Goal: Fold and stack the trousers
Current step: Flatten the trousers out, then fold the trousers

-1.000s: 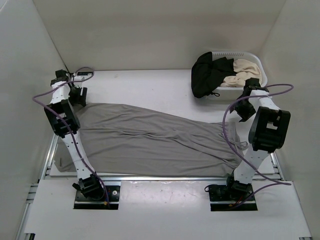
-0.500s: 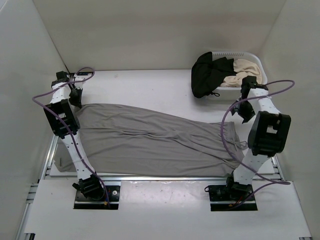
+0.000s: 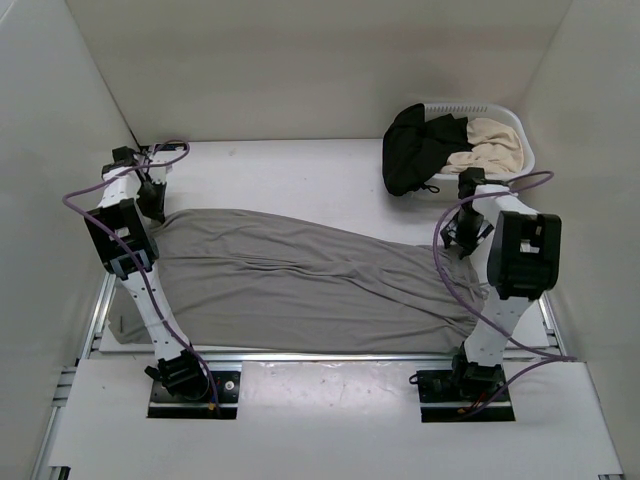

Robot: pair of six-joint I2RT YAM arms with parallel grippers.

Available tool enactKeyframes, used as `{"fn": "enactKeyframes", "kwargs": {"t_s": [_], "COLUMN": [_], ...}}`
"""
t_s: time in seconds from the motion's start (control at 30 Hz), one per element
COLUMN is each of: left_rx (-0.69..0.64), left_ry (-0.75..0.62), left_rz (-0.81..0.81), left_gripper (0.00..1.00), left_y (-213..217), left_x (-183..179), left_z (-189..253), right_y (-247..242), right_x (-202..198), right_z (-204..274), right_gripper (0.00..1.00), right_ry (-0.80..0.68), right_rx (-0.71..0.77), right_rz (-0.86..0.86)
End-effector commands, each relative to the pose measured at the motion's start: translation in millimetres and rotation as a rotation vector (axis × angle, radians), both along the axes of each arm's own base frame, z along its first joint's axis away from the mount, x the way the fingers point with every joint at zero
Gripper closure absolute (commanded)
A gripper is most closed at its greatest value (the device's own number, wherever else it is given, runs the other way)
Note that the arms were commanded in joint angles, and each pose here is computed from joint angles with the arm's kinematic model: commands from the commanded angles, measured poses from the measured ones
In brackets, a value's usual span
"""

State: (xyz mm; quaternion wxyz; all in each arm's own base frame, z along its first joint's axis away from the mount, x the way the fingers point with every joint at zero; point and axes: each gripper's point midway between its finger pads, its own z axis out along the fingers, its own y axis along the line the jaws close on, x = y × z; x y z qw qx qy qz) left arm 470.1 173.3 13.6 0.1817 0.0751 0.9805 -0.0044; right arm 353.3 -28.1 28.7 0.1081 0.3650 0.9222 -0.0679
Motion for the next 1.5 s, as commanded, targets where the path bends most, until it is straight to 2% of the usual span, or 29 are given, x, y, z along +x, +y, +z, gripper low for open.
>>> {"fn": "enactKeyframes", "kwargs": {"t_s": [0.0,0.03,0.13,0.3,0.43,0.5,0.57,0.6,0.7,0.77,0.8,0.93,1.0,1.07,1.1,1.13,1.23,1.47], "left_rx": [-0.018,-0.013,0.005,0.063,0.122,0.144,0.150,0.164,0.169,0.173,0.178,0.220,0.224,0.277,0.271,0.295,0.316,0.297], "left_ry": [0.016,0.004,-0.034,-0.124,-0.302,-0.359,-0.373,-0.388,-0.341,-0.299,-0.330,-0.311,-0.234,-0.248,-0.193,-0.214,-0.162,-0.083], "left_rz": [0.001,0.001,-0.008,-0.009,-0.004,-0.004,-0.004,-0.016,-0.031,-0.003,0.005,0.004,-0.012,-0.029,-0.016,-0.012,0.011,0.010], "left_gripper": [0.86,0.86,0.86,0.86,0.86,0.86,0.86,0.86,0.86,0.86,0.86,0.86,0.86,0.86,0.86,0.86,0.86,0.86], "left_y": [-4.3,-3.9,-1.0,10.3,18.5,18.1,15.3,12.7,4.3,13.6,13.4,16.6,14.2,11.7,12.0,11.1,18.1,17.5], "left_x": [-14.0,-13.1,-6.7,12.3,38.2,37.1,30.1,22.2,-7.3,-33.1,-44.4,-93.9,-131.6,-160.2,-182.3,-194.6,-233.5,-287.0], "left_z": [16.0,21.7,37.7,73.8,143.1,173.6,183.6,196.1,187.6,175.6,191.4,196.5,172.7,183.0,166.1,173.5,157.9,107.0], "right_y": [-8.1,-10.2,-17.6,-40.5,-58.6,-66.9,-71.8,-68.7,-70.9,-71.3,-73.5,-76.5,-69.4,-68.6,-66.9,-62.3,-54.5,-26.1], "right_x": [21.9,25.2,22.2,27.7,39.9,38.8,35.8,32.6,18.3,7.0,-4.4,-33.9,-53.1,-71.9,-84.7,-92.4,-116.7,-160.4], "right_z": [-2.8,-4.6,-2.4,23.6,87.4,111.4,122.5,126.7,129.2,128.5,129.7,131.6,124.0,128.5,117.0,114.5,111.2,55.6], "right_gripper": [0.47,0.63,1.00,1.00,1.00,1.00,1.00,1.00,1.00,1.00,1.00,1.00,1.00,1.00,1.00,1.00,1.00,1.00], "right_ry": [-0.032,-0.021,0.001,-0.056,-0.259,-0.321,-0.338,-0.348,-0.347,-0.346,-0.355,-0.389,-0.386,-0.411,-0.389,-0.391,-0.428,-0.310], "right_rx": [-0.050,-0.060,-0.102,-0.188,-0.250,-0.259,-0.272,-0.259,-0.264,-0.257,-0.260,-0.222,-0.190,-0.187,-0.176,-0.148,-0.121,-0.002], "right_rz": [-0.033,-0.035,-0.060,-0.099,-0.143,-0.157,-0.142,-0.127,-0.124,-0.130,-0.142,-0.184,-0.180,-0.194,-0.199,-0.198,-0.205,-0.257]}}
